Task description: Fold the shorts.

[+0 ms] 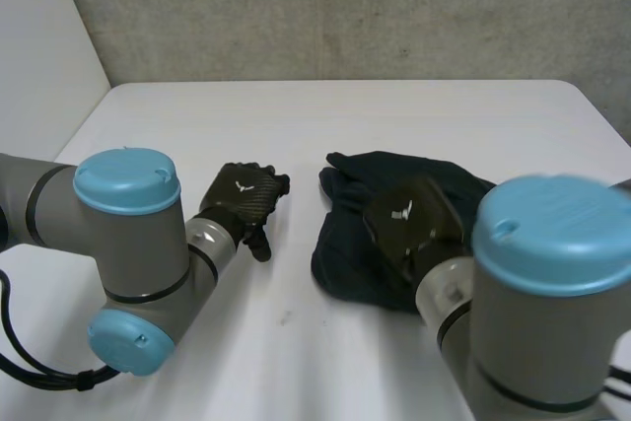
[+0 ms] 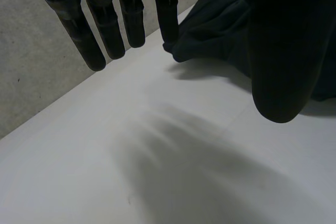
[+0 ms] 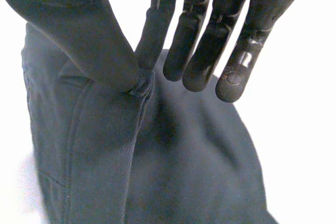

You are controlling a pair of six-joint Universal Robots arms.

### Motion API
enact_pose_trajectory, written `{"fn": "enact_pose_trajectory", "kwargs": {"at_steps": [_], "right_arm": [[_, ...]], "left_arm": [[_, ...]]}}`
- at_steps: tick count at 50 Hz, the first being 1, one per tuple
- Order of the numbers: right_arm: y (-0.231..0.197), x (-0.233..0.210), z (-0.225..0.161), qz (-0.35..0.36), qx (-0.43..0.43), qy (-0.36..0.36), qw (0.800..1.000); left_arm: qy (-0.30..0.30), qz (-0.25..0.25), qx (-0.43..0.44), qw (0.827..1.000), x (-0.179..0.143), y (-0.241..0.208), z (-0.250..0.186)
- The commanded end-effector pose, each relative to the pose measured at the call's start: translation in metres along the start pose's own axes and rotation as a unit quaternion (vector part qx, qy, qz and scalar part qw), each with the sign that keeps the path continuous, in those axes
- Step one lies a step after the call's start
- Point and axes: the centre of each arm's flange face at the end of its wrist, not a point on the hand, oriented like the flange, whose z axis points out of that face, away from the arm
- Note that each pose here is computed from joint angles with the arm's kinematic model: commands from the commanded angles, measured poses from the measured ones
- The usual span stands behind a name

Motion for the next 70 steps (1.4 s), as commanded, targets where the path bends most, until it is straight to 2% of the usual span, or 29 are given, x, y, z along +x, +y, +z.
{"fn": "enact_pose_trajectory", "kwargs": {"at_steps": [1, 7, 14, 20, 27, 30, 32, 36, 40, 44, 53, 58, 63, 70], "right_arm": [[-0.046, 0.034, -0.021, -0.018, 0.071, 0.045, 0.996], [-0.064, 0.044, -0.036, -0.015, 0.091, 0.044, 0.995], [-0.067, 0.047, -0.042, -0.013, 0.099, 0.040, 0.994], [-0.064, 0.046, -0.044, -0.011, 0.094, 0.038, 0.995], [-0.049, 0.042, -0.045, 0.006, 0.073, 0.031, 0.997], [-0.038, 0.038, -0.046, 0.057, 0.054, 0.019, 0.997], [-0.029, 0.033, -0.047, 0.115, 0.033, 0.007, 0.993], [-0.005, 0.027, -0.045, 0.207, -0.015, -0.005, 0.978], [0.014, 0.016, -0.044, 0.256, -0.049, -0.028, 0.965], [0.031, -0.003, -0.040, 0.268, -0.084, -0.068, 0.957], [0.051, -0.023, -0.027, 0.257, -0.125, -0.078, 0.955], [0.060, -0.027, -0.011, 0.241, -0.116, -0.039, 0.963], [0.063, -0.024, 0.003, 0.186, -0.088, 0.001, 0.978], [0.068, -0.025, 0.010, 0.129, -0.087, -0.004, 0.988]], "left_arm": [[0.001, -0.003, 0.002, 1.000, 0.000, -0.001, 0.000], [0.019, -0.021, 0.012, 1.000, 0.005, -0.004, 0.001], [0.097, -0.069, 0.028, 0.992, 0.035, -0.006, 0.009], [0.108, -0.091, 0.036, 0.989, 0.049, -0.004, 0.027], [0.110, -0.086, 0.027, 0.990, 0.063, 0.002, 0.030], [0.082, -0.087, 0.029, 0.992, 0.054, -0.003, 0.029], [0.063, -0.088, 0.033, 0.994, 0.045, -0.008, 0.029], [0.010, -0.101, 0.042, 0.994, 0.008, -0.019, 0.025], [-0.009, -0.106, 0.040, 0.993, -0.009, -0.019, 0.021], [-0.012, -0.107, 0.034, 0.994, -0.012, -0.016, 0.019], [-0.014, -0.109, 0.029, 0.994, -0.012, -0.013, 0.018], [-0.012, -0.109, 0.026, 0.994, -0.011, -0.012, 0.018], [-0.009, -0.109, 0.021, 0.994, -0.009, -0.008, 0.016], [-0.005, -0.107, 0.018, 0.994, -0.006, -0.006, 0.015]]}}
